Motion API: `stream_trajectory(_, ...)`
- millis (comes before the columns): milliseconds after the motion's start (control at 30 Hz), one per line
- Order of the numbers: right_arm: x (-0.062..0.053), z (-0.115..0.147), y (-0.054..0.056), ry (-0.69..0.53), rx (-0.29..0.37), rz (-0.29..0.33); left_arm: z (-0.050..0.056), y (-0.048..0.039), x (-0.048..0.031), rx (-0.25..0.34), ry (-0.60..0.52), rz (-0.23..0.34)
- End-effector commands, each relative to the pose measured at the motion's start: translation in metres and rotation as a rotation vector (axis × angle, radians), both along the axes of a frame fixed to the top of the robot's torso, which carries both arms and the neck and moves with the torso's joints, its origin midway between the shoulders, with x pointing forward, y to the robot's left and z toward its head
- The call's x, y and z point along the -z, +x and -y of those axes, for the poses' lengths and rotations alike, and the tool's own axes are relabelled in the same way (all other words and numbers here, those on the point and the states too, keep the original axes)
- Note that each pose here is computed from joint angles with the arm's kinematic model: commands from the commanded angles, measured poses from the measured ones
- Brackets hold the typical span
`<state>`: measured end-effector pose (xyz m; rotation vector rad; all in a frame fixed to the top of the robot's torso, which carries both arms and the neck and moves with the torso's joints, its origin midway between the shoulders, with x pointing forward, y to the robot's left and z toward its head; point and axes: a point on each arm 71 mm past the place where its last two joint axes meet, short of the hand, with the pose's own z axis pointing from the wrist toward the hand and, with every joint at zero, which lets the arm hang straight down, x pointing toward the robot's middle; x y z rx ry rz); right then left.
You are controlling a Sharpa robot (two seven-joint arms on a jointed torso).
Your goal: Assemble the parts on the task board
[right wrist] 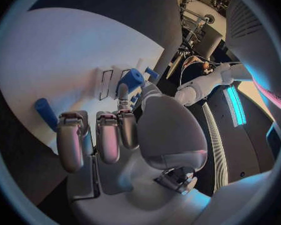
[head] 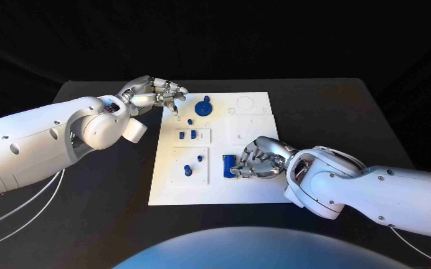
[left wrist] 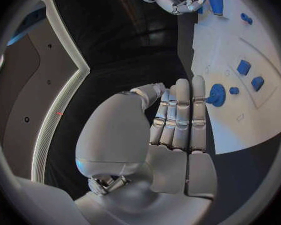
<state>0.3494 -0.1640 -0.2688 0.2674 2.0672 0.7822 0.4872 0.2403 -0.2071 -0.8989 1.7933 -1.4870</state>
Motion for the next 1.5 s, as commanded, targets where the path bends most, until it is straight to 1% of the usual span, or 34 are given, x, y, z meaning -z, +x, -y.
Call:
stream_trajectory(33, 0.001, -0.001, -0.003, 0.009, -0.038, -0.028, 0.002, -0.0006, -0.0006, 0.016, -0.008, 0.000)
stream_trajectory(433, 0.004, 0.003, 0.000, -0.010, -0.030, -0.031, 0.002, -0.0001, -0.0003, 0.014, -0.007, 0.000)
stream_trajectory(867, 0.005, 0.006, 0.008, -0.031, 0.016, 0.016, 0.002, -0.0001, -0.0001, 0.014, -0.006, -0.002)
stream_trajectory(1500, 0.003, 0.008, 0.006, -0.007, 0.003, 0.009, 0.001, -0.0002, 0.0002, 0.016, -0.004, -0.006)
